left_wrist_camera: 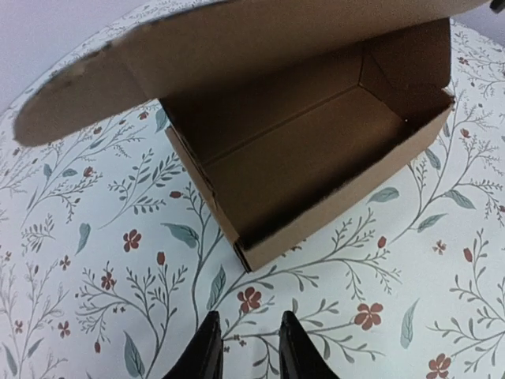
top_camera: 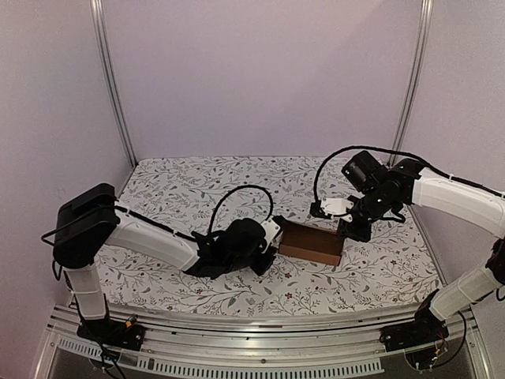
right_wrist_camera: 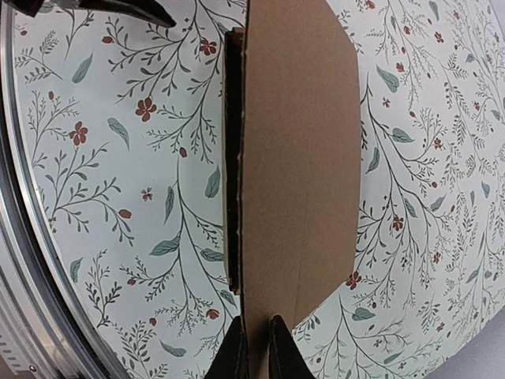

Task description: Fold the paper box

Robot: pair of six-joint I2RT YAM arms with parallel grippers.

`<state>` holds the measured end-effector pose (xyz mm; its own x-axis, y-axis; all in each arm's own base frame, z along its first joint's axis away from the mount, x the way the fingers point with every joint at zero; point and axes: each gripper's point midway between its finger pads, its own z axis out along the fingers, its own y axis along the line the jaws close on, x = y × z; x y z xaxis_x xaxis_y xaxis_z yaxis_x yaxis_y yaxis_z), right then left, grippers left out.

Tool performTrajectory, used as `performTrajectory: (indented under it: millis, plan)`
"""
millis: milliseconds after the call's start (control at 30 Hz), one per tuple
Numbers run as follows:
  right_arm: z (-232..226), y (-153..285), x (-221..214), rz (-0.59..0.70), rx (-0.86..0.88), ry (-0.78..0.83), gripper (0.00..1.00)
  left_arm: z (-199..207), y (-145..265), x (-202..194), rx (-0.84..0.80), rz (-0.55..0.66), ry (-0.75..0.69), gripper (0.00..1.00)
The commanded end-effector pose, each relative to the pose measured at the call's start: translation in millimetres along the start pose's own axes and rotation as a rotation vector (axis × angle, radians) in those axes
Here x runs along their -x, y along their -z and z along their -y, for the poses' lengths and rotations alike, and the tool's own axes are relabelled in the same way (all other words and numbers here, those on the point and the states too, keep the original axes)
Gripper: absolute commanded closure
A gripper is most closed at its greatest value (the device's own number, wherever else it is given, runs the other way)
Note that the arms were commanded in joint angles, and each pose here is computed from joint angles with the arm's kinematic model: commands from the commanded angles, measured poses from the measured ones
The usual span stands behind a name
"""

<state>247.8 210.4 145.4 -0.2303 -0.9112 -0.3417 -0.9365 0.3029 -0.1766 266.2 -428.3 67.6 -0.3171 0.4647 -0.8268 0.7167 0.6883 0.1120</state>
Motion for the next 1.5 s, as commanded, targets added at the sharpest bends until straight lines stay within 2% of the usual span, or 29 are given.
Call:
performTrajectory:
  millis: [0,167,300,467,600,867,1100,1300,1367,1467]
  plan:
    - [-8,-8,-10,-0.035,0.010,0.020,0.92,21,39,-5,-0.041,0.022,-0.059,0.72]
    - [-20,-16,-15,-0.051,0.060,0.056,0.92,32,75,-24,-0.088,0.011,-0.073,0.71]
    - [-31,-29,-25,-0.105,0.109,0.101,0.92,16,102,-27,-0.068,0.036,-0.058,0.71]
    - [-37,-49,-38,-0.180,0.125,0.155,0.92,-4,130,-10,-0.018,0.095,-0.074,0.70]
    - [-37,-55,-40,-0.199,0.134,0.162,0.92,-15,137,-4,0.029,0.109,-0.100,0.68]
    - [-28,-25,-10,-0.101,0.112,0.121,0.93,-16,105,-10,0.036,0.113,-0.089,0.64]
    - [-30,-61,-33,-0.188,0.110,0.176,0.91,-15,77,28,0.053,0.198,-0.044,0.51]
    - [-37,-76,-42,-0.208,0.141,0.171,0.76,-11,72,71,-0.071,0.249,0.048,0.49]
    - [-37,-73,-40,-0.207,0.143,0.149,0.73,-24,61,77,-0.049,0.221,0.097,0.45]
    - [-30,-52,-25,-0.152,0.125,0.103,0.63,-41,28,70,-0.051,0.097,0.183,0.45]
